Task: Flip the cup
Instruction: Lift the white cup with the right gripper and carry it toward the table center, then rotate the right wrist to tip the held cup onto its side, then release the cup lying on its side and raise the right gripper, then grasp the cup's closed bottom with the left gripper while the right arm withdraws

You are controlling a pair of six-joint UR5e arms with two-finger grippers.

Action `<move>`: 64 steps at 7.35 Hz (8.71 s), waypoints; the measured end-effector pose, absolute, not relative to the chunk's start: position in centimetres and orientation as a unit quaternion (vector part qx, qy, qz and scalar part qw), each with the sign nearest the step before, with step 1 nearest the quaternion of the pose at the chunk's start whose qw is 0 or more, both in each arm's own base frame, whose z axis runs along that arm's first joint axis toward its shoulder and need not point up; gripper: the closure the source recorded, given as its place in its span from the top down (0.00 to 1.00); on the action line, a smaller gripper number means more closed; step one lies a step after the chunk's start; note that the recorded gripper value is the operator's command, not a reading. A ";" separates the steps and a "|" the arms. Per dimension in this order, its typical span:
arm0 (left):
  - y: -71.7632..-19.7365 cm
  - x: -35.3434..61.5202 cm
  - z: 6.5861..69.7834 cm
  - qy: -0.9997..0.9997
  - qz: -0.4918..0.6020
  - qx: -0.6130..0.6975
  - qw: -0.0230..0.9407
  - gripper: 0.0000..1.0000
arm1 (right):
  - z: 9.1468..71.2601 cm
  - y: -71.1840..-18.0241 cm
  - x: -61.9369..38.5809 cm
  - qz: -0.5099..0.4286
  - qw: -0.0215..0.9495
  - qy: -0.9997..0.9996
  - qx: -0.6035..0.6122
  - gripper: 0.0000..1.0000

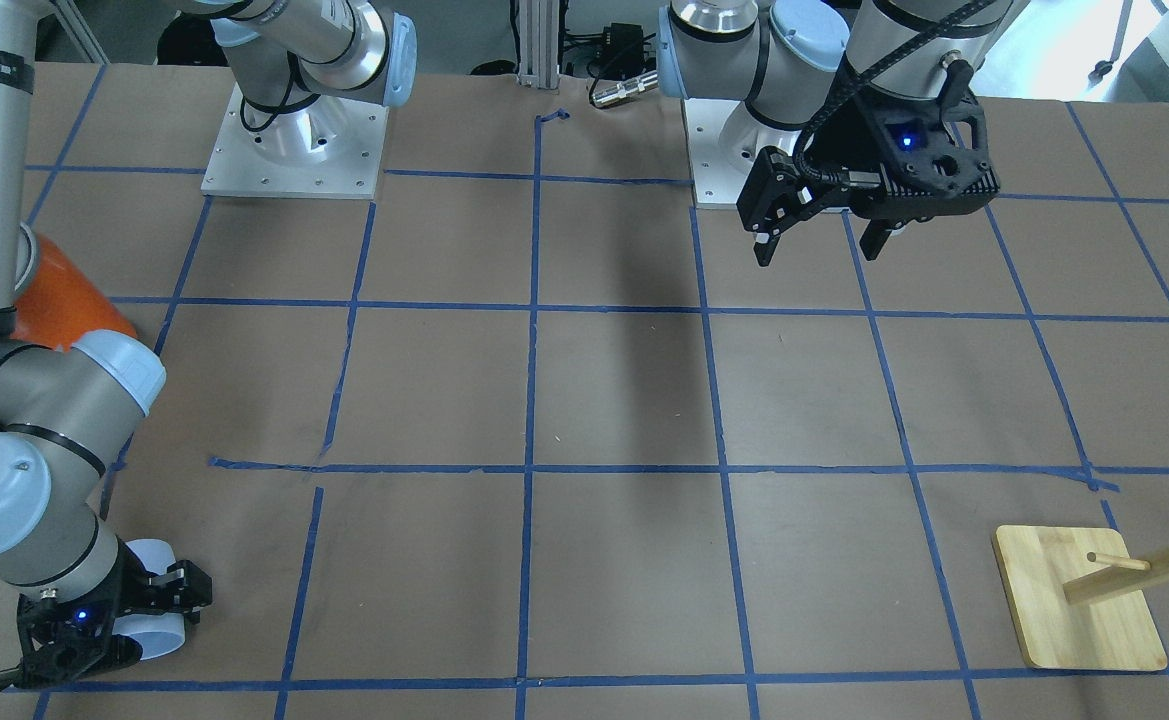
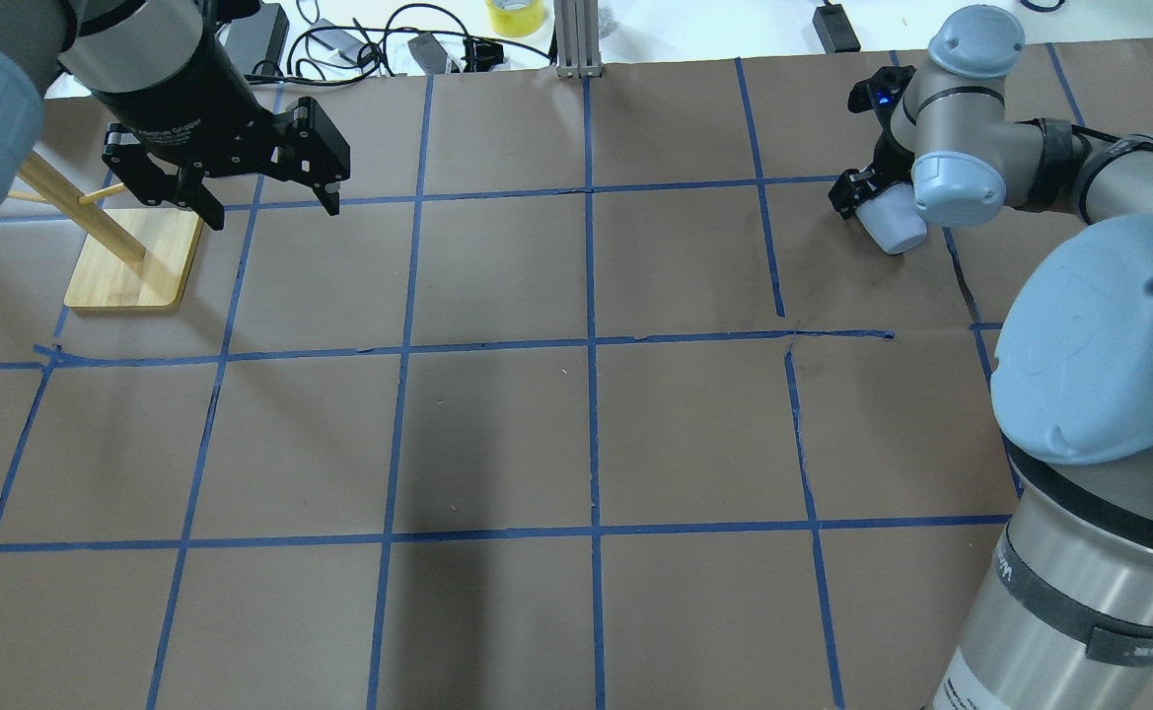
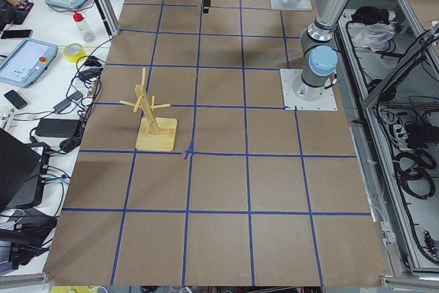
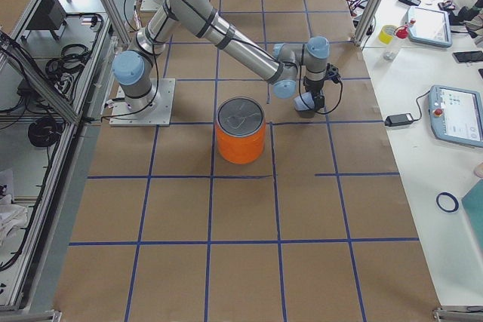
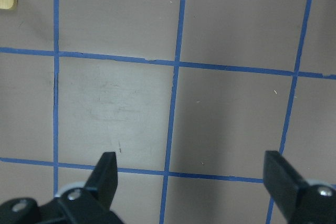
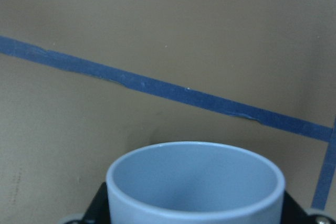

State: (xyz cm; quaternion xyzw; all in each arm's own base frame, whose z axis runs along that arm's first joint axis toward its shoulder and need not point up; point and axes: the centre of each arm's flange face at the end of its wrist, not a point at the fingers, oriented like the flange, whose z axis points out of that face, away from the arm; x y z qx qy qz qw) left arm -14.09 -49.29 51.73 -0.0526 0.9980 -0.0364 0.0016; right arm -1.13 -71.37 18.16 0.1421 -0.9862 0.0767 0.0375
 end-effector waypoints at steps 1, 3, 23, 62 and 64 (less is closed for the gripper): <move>-49.3 -14.1 51.7 0.998 -0.036 -0.053 0.002 1.00 | 18.2 -71.4 -1.1 0.077 0.037 -0.986 0.143 0.34; -49.3 -14.1 51.7 0.998 -0.037 -0.053 0.002 1.00 | 18.3 -71.4 -1.1 0.079 0.035 -0.986 0.143 0.26; -49.3 -14.1 51.7 0.998 -0.036 -0.053 0.002 1.00 | 24.5 -54.7 40.6 0.085 -0.004 -0.724 0.685 0.00; -56.0 -13.1 31.9 0.970 0.044 -0.025 -0.240 1.00 | 42.5 -53.4 19.3 0.037 -0.109 -0.847 0.518 1.00; -55.6 -13.8 27.5 0.956 0.064 0.003 -0.287 1.00 | 46.9 -50.0 18.3 0.036 -0.095 -0.893 0.437 1.00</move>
